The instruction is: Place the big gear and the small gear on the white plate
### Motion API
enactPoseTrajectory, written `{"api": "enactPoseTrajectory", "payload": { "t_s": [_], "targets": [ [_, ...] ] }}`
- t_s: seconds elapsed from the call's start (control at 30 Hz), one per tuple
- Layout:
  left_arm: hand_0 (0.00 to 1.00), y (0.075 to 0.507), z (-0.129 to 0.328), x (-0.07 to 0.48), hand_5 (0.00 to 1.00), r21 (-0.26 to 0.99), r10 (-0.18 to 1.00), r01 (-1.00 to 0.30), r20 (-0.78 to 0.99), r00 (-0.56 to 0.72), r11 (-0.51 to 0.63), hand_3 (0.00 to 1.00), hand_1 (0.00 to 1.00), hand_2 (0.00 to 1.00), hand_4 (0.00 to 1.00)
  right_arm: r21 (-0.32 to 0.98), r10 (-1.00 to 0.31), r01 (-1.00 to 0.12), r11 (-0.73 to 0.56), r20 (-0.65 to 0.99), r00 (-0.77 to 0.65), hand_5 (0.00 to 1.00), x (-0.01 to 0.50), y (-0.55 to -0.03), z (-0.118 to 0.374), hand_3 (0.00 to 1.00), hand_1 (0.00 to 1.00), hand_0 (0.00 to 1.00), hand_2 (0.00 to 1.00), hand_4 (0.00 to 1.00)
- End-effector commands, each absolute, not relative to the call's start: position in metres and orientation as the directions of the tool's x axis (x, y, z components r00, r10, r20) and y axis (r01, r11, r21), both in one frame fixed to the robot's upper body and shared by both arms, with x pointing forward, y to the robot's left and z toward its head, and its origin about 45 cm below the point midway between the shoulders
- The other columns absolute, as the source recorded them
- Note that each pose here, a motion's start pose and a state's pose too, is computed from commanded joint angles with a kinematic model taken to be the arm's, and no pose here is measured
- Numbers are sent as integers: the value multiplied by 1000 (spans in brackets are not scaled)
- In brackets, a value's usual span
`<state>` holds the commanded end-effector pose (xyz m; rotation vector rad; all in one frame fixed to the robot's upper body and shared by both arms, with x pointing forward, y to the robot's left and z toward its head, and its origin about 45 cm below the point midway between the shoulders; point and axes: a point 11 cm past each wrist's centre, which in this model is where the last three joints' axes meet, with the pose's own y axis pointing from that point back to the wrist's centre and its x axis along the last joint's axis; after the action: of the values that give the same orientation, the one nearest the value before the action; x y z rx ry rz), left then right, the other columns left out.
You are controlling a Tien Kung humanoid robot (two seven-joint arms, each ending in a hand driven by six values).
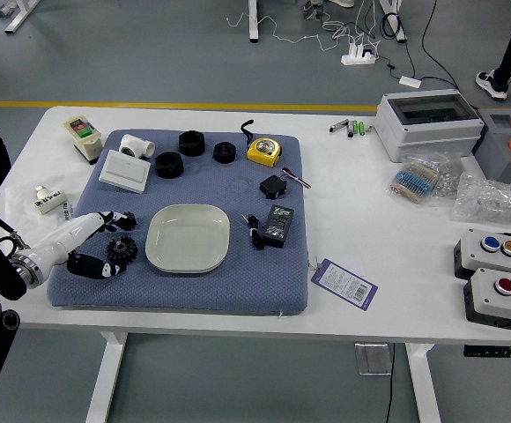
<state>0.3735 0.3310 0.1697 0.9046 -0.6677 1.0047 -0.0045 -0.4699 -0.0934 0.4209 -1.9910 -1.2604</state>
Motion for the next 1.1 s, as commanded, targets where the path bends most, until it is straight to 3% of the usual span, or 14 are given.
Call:
{"api": "enactPoseTrajectory", "payload": {
  "t_s": [0.3,0.33,0.5,0.53,0.7,0.73,0.9,0.93,1.1],
  "targets": [
    [735,321,165,379,31,307,409,-915,824,393,261,799,725,783,787,879,-609,101,466,402,-684,682,-2,-470,-93,570,671,667,742,793],
    [621,320,165,379,2,304,409,-916,825,391,262,710,666,732,529,879,-608,100,466,401,-686,682,-2,-470,-93,570,671,668,742,793],
    [621,320,163,381,2,302,407,-917,826,389,263,710,666,732,529,879,-606,98,466,398,-689,682,-1,-470,-93,570,671,668,742,793],
    [478,320,163,381,2,303,407,-916,826,389,262,588,496,554,193,879,-606,98,466,398,-689,680,0,-470,-93,569,672,666,742,792],
    [478,322,161,380,2,328,405,-910,818,408,253,588,496,554,193,879,-605,97,467,397,-690,680,1,-471,-93,569,672,666,742,792],
    [399,322,161,380,2,329,405,-910,818,408,253,550,481,532,89,879,-605,97,467,397,-690,680,1,-471,-93,570,672,667,741,792],
    [399,326,160,380,2,351,404,-905,811,422,242,550,481,532,89,879,-603,95,468,396,-692,680,2,-471,-93,570,672,667,741,792],
    [350,326,160,380,2,351,404,-905,811,423,241,547,481,533,2,879,-604,95,468,396,-692,680,2,-471,-93,570,672,665,741,792],
    [350,327,165,380,2,337,405,-910,817,409,240,547,481,533,2,879,-603,95,468,396,-692,680,2,-471,-93,570,672,665,741,792]
  ]
}}
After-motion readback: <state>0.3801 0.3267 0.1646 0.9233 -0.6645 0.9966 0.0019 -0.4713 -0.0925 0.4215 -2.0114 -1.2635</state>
